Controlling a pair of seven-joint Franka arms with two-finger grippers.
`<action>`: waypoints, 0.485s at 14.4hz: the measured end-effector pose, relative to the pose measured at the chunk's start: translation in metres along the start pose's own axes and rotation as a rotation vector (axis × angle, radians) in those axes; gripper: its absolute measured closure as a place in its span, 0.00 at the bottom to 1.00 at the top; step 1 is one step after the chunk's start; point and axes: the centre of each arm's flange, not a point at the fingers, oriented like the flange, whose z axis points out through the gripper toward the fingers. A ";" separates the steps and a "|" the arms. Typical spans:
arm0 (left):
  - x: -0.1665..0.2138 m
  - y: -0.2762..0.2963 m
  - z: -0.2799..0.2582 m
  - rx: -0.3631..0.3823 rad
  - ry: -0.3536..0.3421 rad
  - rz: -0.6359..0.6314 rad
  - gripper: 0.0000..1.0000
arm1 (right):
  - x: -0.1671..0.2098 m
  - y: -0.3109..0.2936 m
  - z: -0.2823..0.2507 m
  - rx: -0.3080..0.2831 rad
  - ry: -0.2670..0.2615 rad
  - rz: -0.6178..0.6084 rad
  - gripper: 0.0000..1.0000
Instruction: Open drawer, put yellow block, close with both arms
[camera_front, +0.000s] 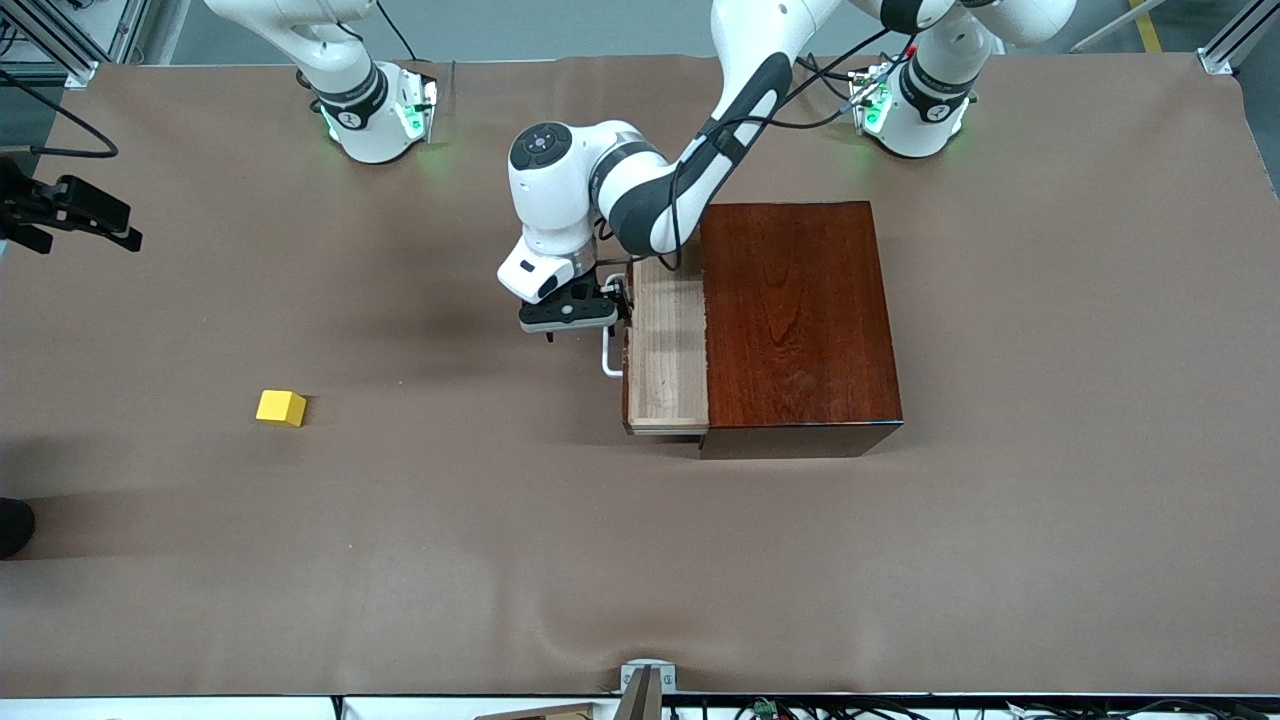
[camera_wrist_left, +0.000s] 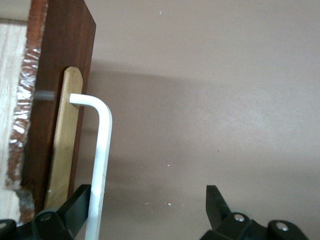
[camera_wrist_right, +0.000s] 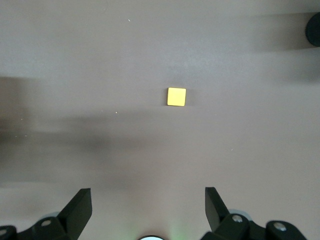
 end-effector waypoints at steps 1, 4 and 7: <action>-0.002 0.001 -0.002 0.007 -0.005 -0.002 0.00 | 0.001 0.000 0.001 0.000 -0.004 0.000 0.00; 0.001 -0.001 -0.022 0.024 -0.012 -0.011 0.00 | 0.004 0.002 0.016 0.003 -0.059 0.006 0.00; 0.018 -0.009 -0.072 0.015 0.000 -0.035 0.00 | 0.019 0.006 0.043 0.005 -0.115 0.014 0.00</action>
